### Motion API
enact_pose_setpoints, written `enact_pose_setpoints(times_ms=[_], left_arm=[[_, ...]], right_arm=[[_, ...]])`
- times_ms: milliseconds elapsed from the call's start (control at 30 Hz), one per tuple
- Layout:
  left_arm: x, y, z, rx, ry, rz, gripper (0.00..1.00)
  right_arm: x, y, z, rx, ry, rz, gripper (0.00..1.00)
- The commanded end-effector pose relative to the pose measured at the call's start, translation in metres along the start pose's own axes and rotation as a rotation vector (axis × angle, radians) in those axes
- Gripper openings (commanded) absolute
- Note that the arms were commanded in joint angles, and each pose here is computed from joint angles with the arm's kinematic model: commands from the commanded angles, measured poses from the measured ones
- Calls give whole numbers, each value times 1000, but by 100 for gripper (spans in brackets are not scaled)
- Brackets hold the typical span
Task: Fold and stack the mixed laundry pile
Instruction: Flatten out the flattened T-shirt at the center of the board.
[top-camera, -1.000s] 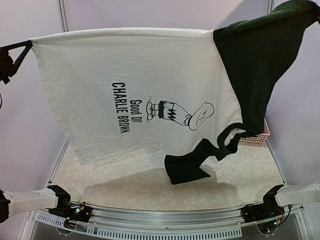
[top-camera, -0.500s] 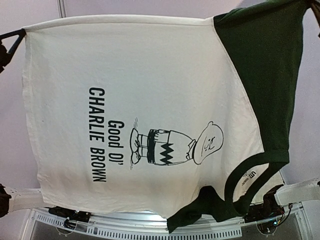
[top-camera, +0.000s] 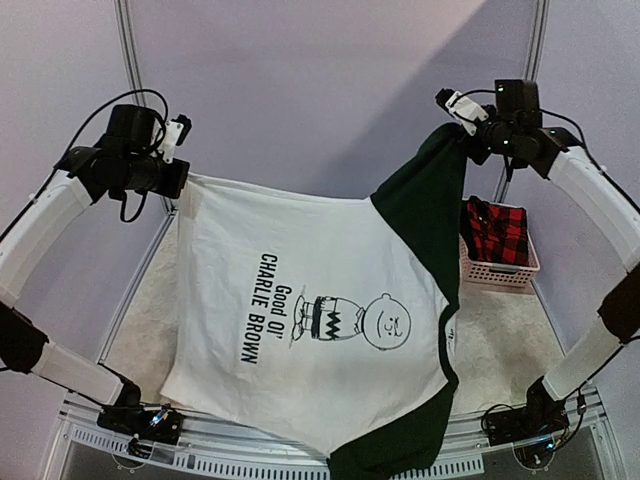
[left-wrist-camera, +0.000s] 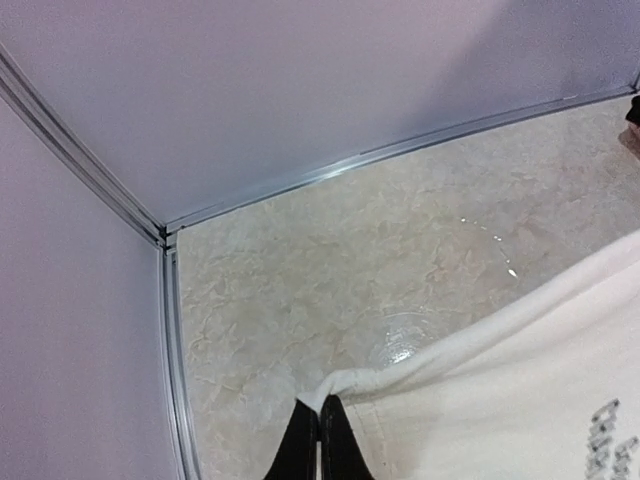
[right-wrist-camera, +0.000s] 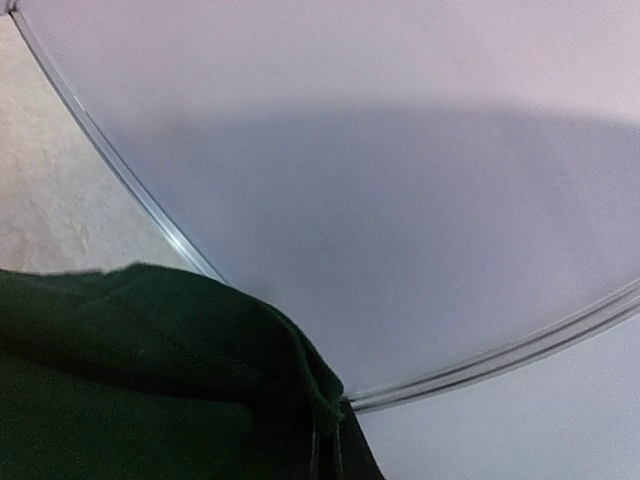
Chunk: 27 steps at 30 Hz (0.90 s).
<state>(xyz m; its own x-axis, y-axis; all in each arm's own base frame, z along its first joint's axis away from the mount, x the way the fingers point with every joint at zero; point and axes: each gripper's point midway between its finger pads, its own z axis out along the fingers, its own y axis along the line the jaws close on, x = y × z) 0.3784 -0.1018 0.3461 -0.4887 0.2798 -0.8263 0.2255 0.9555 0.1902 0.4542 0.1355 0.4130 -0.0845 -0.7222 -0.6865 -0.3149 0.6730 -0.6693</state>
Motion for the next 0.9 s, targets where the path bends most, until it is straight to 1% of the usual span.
enact_pose_setpoints(times_ms=[0, 133, 267, 367, 500, 533, 567, 633, 733, 767, 800, 867], left_arm=[[-46, 26, -13, -80, -140, -30, 0], [-82, 28, -32, -60, -224, -74, 0], [-120, 30, -86, -13, -364, -120, 0], [-133, 25, -125, 40, -443, -122, 0], [-140, 15, -181, 136, -550, -146, 0], [-141, 15, -196, 151, -578, -152, 0], [-140, 16, -210, 163, -604, -158, 0], [-137, 20, -237, 179, -647, -175, 0], [-132, 25, -272, 196, -699, -175, 0], [-130, 27, -283, 200, -720, -175, 0], [-127, 29, -305, 209, -765, -173, 0], [-128, 31, -321, 221, -803, -172, 0]], right_arm=[[-11, -83, -4, 257, -17, 160, 0], [-35, -115, -16, 332, -66, 168, 0], [-68, -148, -61, 389, -159, 189, 0], [-83, -158, -99, 394, -227, 181, 0], [-99, -158, -160, 363, -325, 179, 0], [-103, -158, -183, 356, -365, 182, 0], [-105, -152, -193, 323, -385, 176, 0], [-108, -152, -231, 316, -445, 177, 0], [-113, -150, -273, 311, -521, 161, 0], [-115, -152, -293, 324, -560, 154, 0], [-121, -156, -332, 345, -641, 148, 0], [-127, -161, -361, 367, -709, 150, 0]])
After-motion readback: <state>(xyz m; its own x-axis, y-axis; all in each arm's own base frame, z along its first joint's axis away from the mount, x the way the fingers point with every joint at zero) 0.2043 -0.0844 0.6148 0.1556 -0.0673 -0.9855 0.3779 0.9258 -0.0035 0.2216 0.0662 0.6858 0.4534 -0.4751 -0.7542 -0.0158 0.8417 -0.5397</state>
